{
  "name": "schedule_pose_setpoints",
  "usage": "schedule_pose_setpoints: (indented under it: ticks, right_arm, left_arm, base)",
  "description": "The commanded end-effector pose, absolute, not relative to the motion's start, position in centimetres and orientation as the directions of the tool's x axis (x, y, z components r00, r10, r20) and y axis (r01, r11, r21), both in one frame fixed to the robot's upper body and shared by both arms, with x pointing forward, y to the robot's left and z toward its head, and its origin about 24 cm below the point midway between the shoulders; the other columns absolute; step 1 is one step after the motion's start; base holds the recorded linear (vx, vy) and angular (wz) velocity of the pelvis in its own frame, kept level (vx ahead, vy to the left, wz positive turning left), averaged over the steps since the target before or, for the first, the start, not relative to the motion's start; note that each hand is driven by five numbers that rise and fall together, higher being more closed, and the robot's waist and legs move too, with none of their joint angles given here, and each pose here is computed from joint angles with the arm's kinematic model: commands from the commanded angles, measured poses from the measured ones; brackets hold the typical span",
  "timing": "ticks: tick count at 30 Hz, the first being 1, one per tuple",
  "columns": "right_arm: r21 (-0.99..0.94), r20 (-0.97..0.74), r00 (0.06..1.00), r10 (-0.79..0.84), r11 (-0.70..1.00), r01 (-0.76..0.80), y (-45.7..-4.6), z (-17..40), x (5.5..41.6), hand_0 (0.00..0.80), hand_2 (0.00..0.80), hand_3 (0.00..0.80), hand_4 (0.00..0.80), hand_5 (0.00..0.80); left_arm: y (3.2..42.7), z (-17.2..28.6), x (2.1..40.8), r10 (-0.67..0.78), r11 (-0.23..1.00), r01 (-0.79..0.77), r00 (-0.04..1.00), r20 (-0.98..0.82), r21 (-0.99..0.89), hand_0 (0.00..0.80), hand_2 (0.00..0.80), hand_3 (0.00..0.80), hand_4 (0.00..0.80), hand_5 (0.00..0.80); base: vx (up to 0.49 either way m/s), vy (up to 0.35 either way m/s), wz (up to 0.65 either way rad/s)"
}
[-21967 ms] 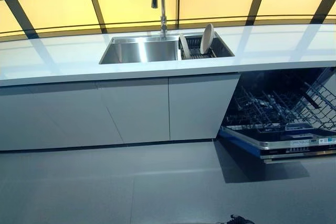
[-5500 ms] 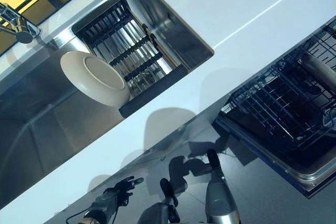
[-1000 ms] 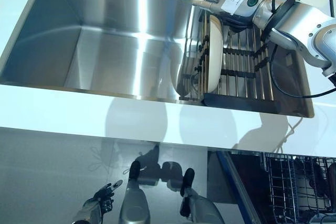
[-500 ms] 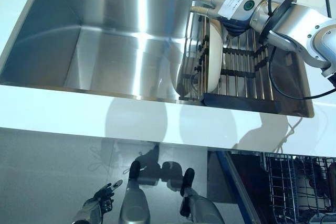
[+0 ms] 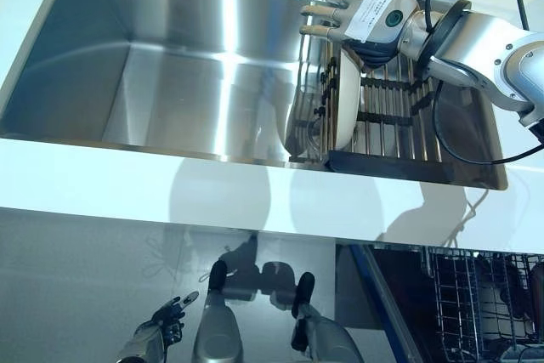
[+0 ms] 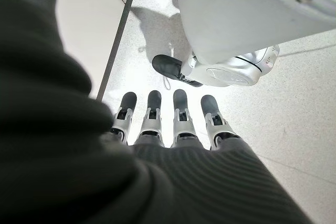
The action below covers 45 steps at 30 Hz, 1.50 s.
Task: Take plates into dishwasher
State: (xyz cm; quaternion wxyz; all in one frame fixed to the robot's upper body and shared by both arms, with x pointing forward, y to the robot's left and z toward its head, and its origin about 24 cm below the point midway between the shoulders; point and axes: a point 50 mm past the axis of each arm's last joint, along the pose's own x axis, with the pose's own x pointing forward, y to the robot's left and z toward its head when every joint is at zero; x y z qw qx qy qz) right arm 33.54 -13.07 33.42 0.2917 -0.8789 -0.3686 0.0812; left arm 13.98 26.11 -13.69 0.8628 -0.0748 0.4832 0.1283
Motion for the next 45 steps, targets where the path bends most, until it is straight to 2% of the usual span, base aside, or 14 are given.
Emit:
schedule_pose_setpoints:
  ticks: [1,7,8,9,11,32,45]
  right_arm:
    - [-0.521,-0.008,0.729,0.684,-0.625,0.581,-13.2,32.7,33.2,0.000,0.000,0.000,0.000,0.000]
    - [-0.495,-0.120,0.769,0.628,-0.710,0.502,-13.7,31.1,33.4,0.000,0.000,0.000,0.000,0.000]
    - [-0.494,-0.133,0.777,0.615,-0.721,0.486,-13.8,30.8,33.4,0.041,0.041,0.041,0.041,0.041]
    - [-0.487,-0.147,0.784,0.603,-0.734,0.473,-14.0,30.6,33.5,0.267,0.267,0.267,0.267,0.267]
    - [-0.477,-0.161,0.792,0.589,-0.749,0.460,-14.2,30.4,33.7,0.800,0.800,0.800,0.800,0.800]
    - [-0.407,-0.201,0.832,0.517,-0.817,0.410,-17.1,29.4,34.5,0.800,0.800,0.800,0.800,0.800]
    - [-0.399,-0.114,0.899,0.423,-0.848,0.349,-21.0,31.4,34.9,0.800,0.800,0.800,0.800,0.800]
  left_arm:
    - [27.5,-13.3,13.8,0.187,0.948,-0.317,0.503,-0.844,0.021,0.000,0.000,0.000,0.000,0.000]
    - [27.7,-13.3,13.7,0.188,0.947,-0.321,0.504,-0.843,0.019,0.000,0.000,0.000,0.000,0.000]
    - [27.7,-13.3,13.6,0.188,0.947,-0.321,0.504,-0.843,0.019,0.000,0.000,0.000,0.000,0.000]
    - [27.7,-13.3,13.6,0.189,0.947,-0.322,0.504,-0.843,0.020,0.000,0.000,0.000,0.000,0.000]
    - [27.8,-13.3,13.5,0.190,0.947,-0.322,0.505,-0.842,0.021,0.000,0.000,0.000,0.000,0.000]
    - [28.2,-13.5,12.6,0.217,0.940,-0.337,0.479,-0.851,0.049,0.000,0.000,0.000,0.000,0.000]
    - [27.7,-14.3,11.0,0.220,0.942,-0.327,0.429,-0.876,0.076,0.000,0.000,0.000,0.000,0.000]
  base:
    - [0.000,0.000,0.00]
    - [0.000,0.000,0.00]
    - [0.000,0.000,0.00]
    - [0.000,0.000,0.00]
    - [0.000,0.000,0.00]
    - [0.015,-0.006,0.00]
    - [0.054,0.002,-0.09]
